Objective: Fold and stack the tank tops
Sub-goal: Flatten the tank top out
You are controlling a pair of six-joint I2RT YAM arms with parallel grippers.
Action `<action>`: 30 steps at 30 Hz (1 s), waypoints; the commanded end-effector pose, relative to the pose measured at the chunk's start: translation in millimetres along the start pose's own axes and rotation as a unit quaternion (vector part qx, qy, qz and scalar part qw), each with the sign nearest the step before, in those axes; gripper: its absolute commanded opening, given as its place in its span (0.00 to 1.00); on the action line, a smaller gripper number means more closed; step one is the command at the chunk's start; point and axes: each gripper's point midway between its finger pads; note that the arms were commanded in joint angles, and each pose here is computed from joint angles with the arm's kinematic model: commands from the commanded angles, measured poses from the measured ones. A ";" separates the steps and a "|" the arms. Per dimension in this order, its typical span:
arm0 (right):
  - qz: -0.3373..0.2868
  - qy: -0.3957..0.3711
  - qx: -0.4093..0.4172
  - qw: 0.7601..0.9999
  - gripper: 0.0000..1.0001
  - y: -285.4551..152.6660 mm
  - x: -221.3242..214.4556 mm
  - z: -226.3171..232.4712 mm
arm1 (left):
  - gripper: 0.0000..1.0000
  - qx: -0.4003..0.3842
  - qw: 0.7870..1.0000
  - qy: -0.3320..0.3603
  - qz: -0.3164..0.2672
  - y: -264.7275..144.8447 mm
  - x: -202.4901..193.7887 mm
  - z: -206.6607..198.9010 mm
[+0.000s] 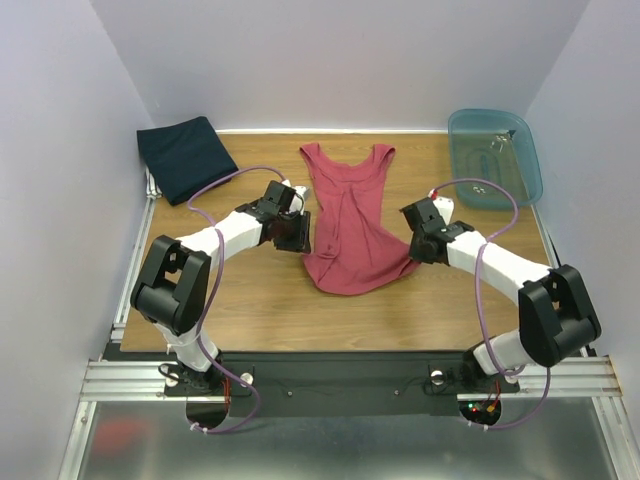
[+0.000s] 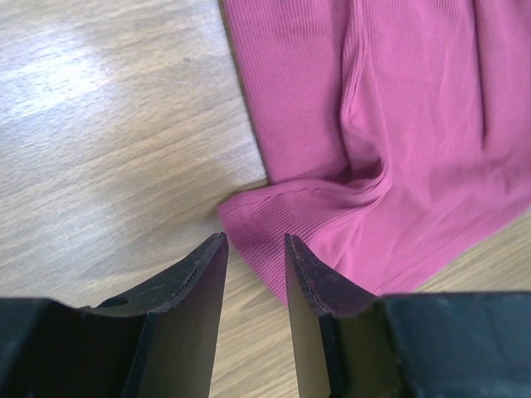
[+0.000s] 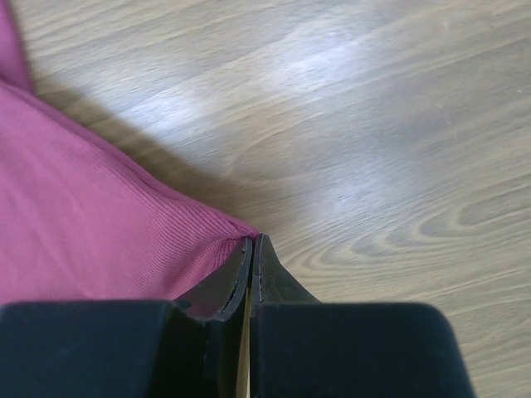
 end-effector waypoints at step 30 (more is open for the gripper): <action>0.010 0.050 -0.006 0.999 0.00 47.6 35.4 -10.7 | 0.47 -0.140 0.989 0.036 0.025 23.7 -5.0 -55.9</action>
Point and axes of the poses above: each gripper's point midway between its finger pads, its own y axis out along the fingers, its own z axis along the line the jaws close on, x = y × z, and after that the axes turned 9 degrees about y, right-handed
